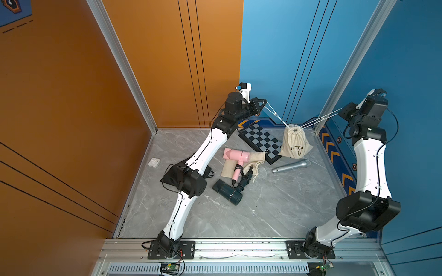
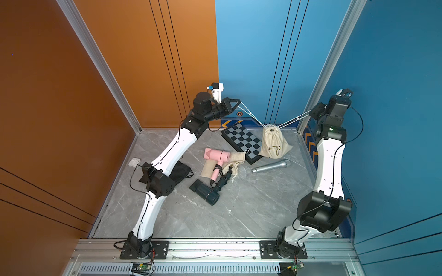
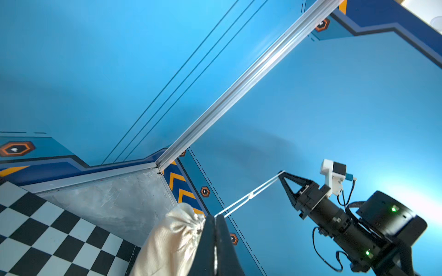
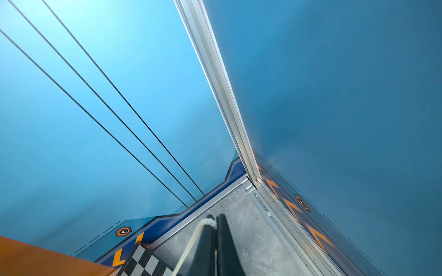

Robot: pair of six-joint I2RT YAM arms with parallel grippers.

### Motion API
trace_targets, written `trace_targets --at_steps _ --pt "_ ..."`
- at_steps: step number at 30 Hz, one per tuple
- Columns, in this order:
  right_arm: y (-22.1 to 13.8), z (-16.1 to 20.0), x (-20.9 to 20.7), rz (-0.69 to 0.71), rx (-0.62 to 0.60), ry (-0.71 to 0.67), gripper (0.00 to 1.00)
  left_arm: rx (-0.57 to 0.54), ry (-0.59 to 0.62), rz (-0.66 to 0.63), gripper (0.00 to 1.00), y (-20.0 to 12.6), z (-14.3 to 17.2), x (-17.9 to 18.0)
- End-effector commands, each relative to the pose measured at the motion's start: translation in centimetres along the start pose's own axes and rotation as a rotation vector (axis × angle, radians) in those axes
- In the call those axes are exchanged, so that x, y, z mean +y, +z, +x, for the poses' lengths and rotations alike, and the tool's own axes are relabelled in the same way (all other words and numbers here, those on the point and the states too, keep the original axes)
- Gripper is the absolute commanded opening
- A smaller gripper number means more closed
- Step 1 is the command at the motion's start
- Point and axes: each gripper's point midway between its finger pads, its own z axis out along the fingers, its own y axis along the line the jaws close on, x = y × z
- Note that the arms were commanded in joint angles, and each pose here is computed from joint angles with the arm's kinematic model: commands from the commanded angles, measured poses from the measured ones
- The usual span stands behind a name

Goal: Pack away hair dryers
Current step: Place the drawstrings on both sides at the corner of the board.

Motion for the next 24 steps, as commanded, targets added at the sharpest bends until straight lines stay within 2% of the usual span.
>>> trace_targets --at_steps 1,13,16,24 --pt "0.4 -1.7 -0.3 -0.029 -0.022 0.024 0.00 0.005 0.016 0.015 0.00 0.6 0.5 0.3" --pt "3.1 -2.1 -1.7 -0.063 0.008 0.048 0.00 0.049 0.033 0.033 0.00 3.0 4.9 0.1" --pt "3.6 -2.0 -2.5 -0.052 0.013 0.061 0.00 0.049 0.031 0.041 0.00 3.3 5.3 0.0" --pt "3.2 -4.5 -4.1 -0.041 -0.027 0.100 0.00 0.043 0.014 0.071 0.00 4.2 6.3 -0.6"
